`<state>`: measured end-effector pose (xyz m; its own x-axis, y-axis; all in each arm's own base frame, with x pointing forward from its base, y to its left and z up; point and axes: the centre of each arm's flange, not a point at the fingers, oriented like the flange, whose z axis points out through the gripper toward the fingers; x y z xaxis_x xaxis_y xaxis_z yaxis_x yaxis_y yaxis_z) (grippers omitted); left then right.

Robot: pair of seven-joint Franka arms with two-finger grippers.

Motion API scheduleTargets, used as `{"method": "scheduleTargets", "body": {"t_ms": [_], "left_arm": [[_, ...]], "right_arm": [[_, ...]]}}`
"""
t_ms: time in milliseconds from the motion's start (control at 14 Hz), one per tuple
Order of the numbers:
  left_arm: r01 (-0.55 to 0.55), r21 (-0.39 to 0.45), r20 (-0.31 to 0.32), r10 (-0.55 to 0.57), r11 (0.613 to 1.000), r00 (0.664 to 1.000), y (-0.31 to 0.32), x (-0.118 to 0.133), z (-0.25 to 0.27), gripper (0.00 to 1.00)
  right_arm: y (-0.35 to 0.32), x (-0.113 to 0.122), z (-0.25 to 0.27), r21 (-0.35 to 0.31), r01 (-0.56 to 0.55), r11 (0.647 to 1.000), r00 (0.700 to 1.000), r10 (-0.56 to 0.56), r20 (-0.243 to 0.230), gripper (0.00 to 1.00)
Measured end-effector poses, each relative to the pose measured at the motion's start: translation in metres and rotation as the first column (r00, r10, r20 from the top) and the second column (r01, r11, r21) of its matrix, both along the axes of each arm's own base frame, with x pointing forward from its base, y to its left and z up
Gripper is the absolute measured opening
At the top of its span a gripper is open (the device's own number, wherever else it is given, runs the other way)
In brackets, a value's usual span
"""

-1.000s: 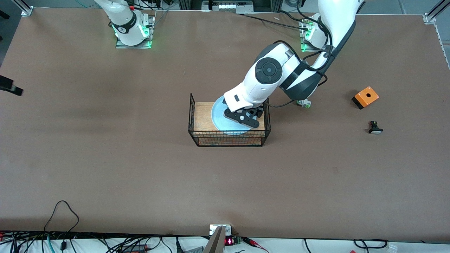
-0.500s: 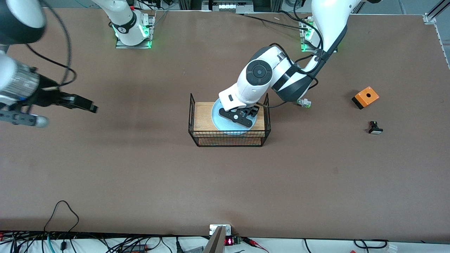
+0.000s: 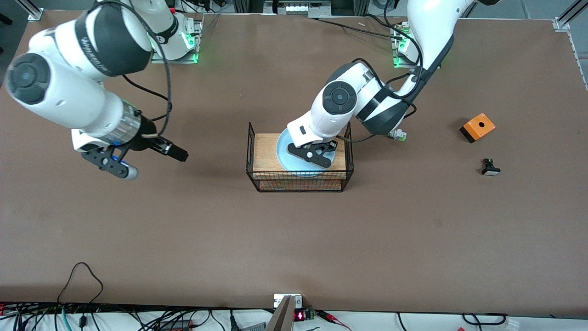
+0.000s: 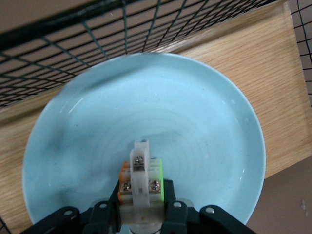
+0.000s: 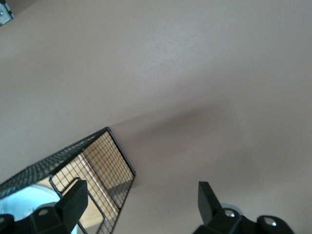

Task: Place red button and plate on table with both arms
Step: 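Grasp the button with the left gripper while the right gripper approaches, then lift the button with the left gripper while the right gripper reaches the plate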

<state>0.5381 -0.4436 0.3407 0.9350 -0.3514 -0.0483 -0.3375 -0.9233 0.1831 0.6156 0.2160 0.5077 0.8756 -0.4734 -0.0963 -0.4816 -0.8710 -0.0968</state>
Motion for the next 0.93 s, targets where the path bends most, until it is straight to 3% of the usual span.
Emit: {"method": "scheduleTargets", "body": {"t_ms": [214,429,714,929], "left_arm": [[-0.004,0.011,-0.005,0.004,1.0,1.0,0.004,0.005,0.014,0.34],[-0.062,0.031,0.018,0.062,0.998,0.998,0.024,0.017,0.074,0.34],[-0.175,0.088,0.026,0.173,0.981,0.985,0.045,0.004,0.168,0.34],[-0.244,0.124,0.042,0.241,0.962,0.97,0.076,0.012,0.189,0.34]], "right_arm": [[0.049,-0.016,-0.002,-0.017,0.125,0.992,0.992,-0.125,-0.004,1.0],[0.105,-0.04,-0.009,-0.09,0.253,0.963,0.968,-0.251,0.025,1.0],[0.173,-0.074,-0.03,-0.202,0.159,0.966,0.983,-0.136,0.124,1.0],[0.207,-0.084,-0.048,-0.233,0.104,0.967,0.98,-0.06,0.188,1.0]]}}
